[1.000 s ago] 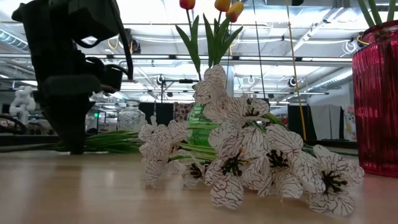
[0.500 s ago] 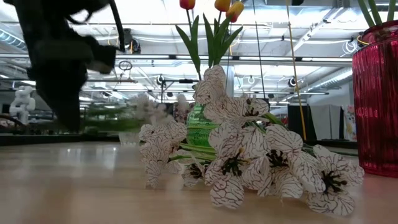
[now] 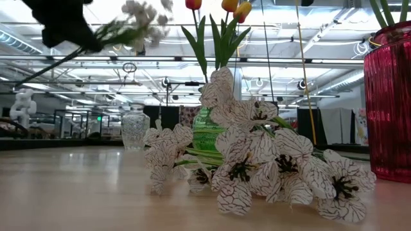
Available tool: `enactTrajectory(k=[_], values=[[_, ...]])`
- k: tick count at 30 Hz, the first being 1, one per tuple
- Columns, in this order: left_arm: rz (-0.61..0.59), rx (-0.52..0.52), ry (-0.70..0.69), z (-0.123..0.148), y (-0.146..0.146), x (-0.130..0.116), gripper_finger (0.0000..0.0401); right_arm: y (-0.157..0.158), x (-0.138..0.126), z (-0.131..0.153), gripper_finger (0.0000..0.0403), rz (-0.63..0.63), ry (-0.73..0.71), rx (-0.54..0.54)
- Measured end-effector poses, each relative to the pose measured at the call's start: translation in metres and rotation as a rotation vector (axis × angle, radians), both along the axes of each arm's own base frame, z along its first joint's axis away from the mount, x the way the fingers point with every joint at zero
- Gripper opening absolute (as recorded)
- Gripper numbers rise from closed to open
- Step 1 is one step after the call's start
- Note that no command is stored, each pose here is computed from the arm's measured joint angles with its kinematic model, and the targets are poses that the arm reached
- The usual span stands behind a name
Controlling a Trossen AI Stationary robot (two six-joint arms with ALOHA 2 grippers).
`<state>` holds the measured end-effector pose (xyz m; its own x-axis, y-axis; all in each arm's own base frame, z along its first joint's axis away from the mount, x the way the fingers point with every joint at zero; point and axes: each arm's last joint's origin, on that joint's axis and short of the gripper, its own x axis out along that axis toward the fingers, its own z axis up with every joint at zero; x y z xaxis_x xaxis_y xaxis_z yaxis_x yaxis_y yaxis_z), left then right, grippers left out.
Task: Sort flowers into vase by color
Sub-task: Put the bottom left white flowers into the transparent vase
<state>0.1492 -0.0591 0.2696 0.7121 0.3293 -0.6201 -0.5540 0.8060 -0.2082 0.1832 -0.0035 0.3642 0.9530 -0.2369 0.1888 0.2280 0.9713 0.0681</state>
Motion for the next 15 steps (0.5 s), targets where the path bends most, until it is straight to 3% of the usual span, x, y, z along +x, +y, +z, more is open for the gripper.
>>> enactTrajectory(k=[4, 9, 15], values=[[0.047, 0.113, -0.138, 0.02, 0.015, -0.019, 0.0018, 0.0, 0.0, 0.0, 0.0151, 0.0, 0.0, -0.001], [0.134, 0.329, -0.287, 0.044, 0.03, -0.034, 0.0018, 0.0, 0.0, 0.001, 0.0151, -0.004, -0.012, -0.016], [0.076, 0.544, -0.408, 0.08, 0.036, -0.04, 0.0018, 0.0, 0.0, 0.002, 0.0151, -0.007, -0.017, -0.028]])
